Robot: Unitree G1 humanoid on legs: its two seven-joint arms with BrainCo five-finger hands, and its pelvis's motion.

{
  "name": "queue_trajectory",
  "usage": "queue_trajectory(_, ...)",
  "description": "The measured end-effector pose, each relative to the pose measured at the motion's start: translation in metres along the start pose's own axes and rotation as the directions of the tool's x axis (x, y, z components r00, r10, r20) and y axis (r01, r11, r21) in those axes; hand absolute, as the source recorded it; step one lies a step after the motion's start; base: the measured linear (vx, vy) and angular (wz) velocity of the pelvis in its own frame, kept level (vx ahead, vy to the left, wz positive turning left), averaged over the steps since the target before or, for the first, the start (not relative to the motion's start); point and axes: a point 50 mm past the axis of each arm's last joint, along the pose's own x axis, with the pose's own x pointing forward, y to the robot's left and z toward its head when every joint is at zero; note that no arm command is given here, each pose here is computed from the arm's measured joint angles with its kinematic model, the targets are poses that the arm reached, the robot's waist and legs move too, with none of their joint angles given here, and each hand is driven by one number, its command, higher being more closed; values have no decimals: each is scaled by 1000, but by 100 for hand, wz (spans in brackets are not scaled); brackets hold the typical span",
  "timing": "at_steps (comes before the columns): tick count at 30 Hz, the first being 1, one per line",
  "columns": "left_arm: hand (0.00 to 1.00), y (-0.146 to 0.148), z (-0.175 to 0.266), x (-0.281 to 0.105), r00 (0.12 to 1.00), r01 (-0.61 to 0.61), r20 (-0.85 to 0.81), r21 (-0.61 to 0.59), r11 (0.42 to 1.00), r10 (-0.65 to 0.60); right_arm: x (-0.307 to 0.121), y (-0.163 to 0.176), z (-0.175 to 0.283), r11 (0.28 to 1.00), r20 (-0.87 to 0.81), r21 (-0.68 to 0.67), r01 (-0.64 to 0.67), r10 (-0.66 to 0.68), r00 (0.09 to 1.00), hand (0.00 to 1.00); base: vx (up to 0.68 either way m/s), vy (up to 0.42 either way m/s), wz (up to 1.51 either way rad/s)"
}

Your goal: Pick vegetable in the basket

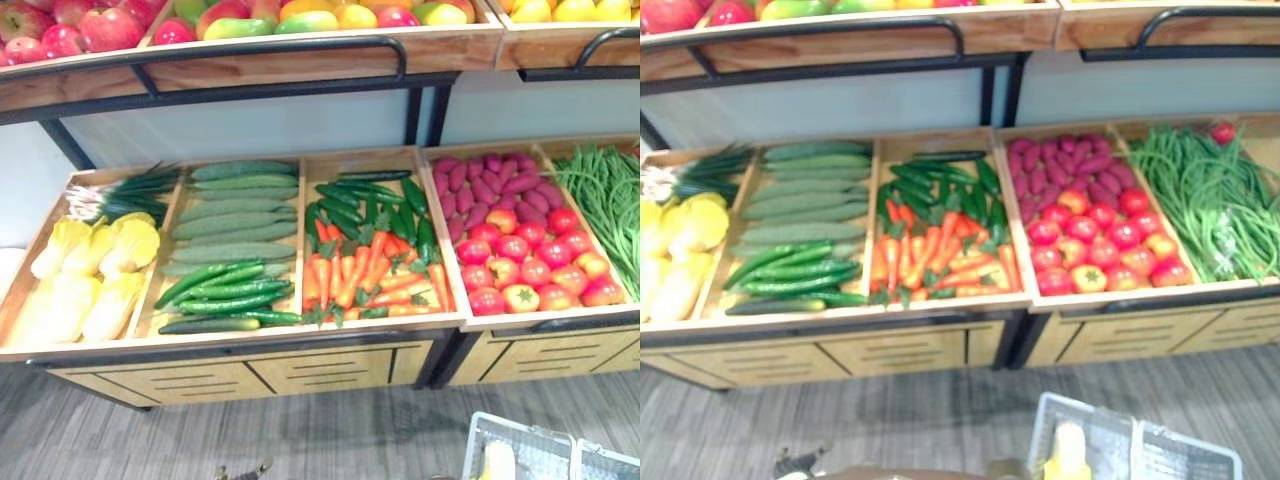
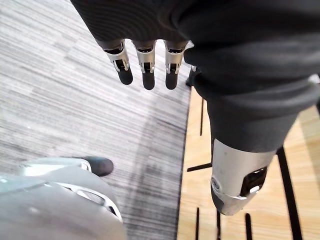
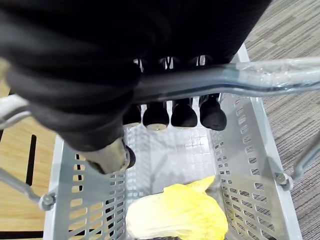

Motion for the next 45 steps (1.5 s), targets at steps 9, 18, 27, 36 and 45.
queue_trajectory(9,0,16,81,-14,903,-81,426,20,996,65,-3,0,-18,999,-55,-42,-13,10,998,100,-34,118,4)
queue_trajectory(18,0,4,168,-91,530,-50,843,-82,995,96,-8,-4,-33,990,-65,-138,-36,27,998,100,3,51,-8)
queue_trajectory(27,0,-39,199,-121,388,79,920,31,996,-59,-4,-3,-21,974,-14,-220,-60,58,998,100,57,9,-27)
queue_trajectory(36,0,-49,212,-56,637,-86,770,92,992,-17,-3,12,-3,944,57,-314,-98,122,991,100,34,14,-41)
queue_trajectory(45,0,-43,232,-38,692,-202,720,115,973,59,-5,22,10,913,135,-392,-112,177,975,100,-3,-1,-18)
